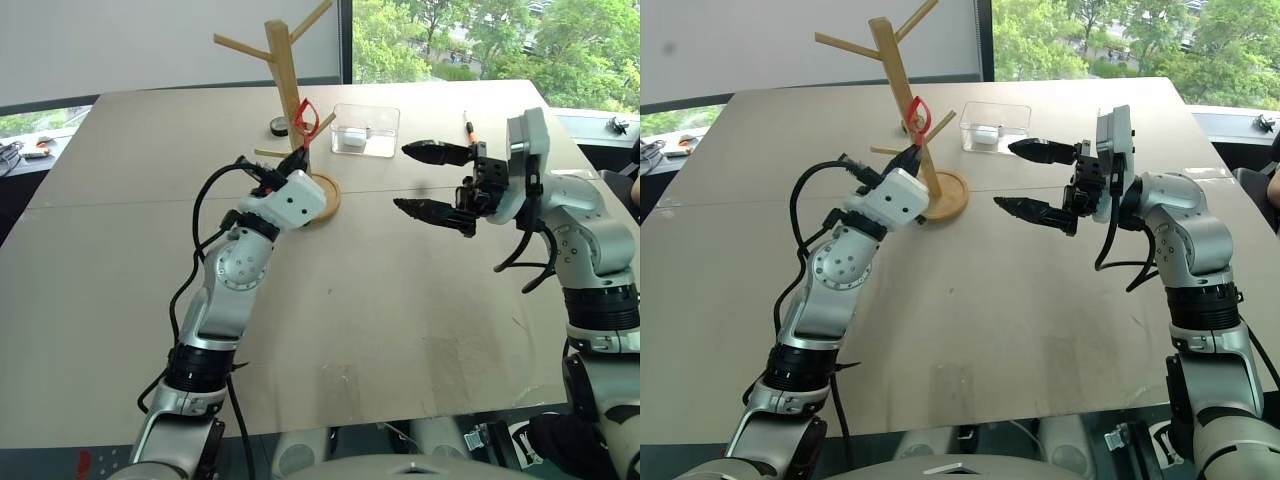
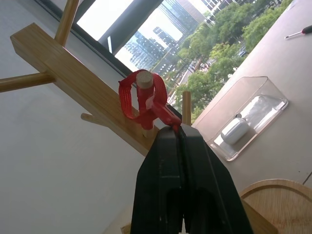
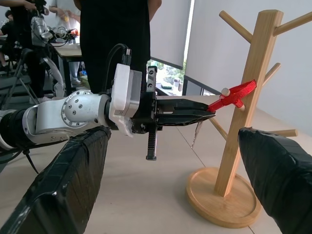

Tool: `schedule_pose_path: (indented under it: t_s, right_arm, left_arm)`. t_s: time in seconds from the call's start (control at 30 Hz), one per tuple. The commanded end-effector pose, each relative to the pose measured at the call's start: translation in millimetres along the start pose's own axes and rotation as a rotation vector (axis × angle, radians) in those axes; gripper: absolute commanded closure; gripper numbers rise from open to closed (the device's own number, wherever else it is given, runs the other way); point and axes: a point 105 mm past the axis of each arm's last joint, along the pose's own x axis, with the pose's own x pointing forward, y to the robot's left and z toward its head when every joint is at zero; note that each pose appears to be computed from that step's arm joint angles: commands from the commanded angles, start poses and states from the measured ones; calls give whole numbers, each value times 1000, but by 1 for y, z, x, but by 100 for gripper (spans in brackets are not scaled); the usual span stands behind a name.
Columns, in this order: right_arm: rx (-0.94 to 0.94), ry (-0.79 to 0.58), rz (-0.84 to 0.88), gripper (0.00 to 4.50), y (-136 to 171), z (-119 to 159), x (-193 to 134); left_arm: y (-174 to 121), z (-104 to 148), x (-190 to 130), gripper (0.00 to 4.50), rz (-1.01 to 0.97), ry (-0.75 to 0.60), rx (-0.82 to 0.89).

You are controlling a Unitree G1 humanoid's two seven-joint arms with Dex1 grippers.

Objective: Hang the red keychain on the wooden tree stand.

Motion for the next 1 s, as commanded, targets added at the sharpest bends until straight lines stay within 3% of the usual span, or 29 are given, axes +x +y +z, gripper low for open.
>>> schedule_pose_path:
  t_s: [0.03, 0.17, 0.27, 0.3, 0.43, 0.57, 0.73, 1.0]
  right_arm:
    - [-62, -18, -2, 0, -2, 15, -1]
    - [-63, -18, -2, 0, -2, 15, -1]
    - [-62, -15, -16, 0, -5, 14, -1]
    - [-61, -14, -30, 0, -7, 12, -2]
    - [-66, -7, -247, 0, -32, -8, -6]
    - [-44, 25, -623, 0, -64, -54, -28]
    - [0, 40, -866, 0, -69, -91, -47]
    - [56, 117, -1084, 0, -68, -127, -66]
  left_arm:
    - [9, 10, 1, 323, 41, -46, -9]
    - [7, 10, 1, 132, 35, -48, -20]
    - [3, 12, 0, 15, 26, -59, -93]
    - [2, 12, -1, 2, 21, -65, -116]
    - [5, 0, -14, 2, 94, -17, -383]
    - [11, -50, -48, 2, 253, 163, -553]
    - [12, -91, -79, 2, 386, 316, -590]
    - [7, -116, -106, 2, 467, 436, -604]
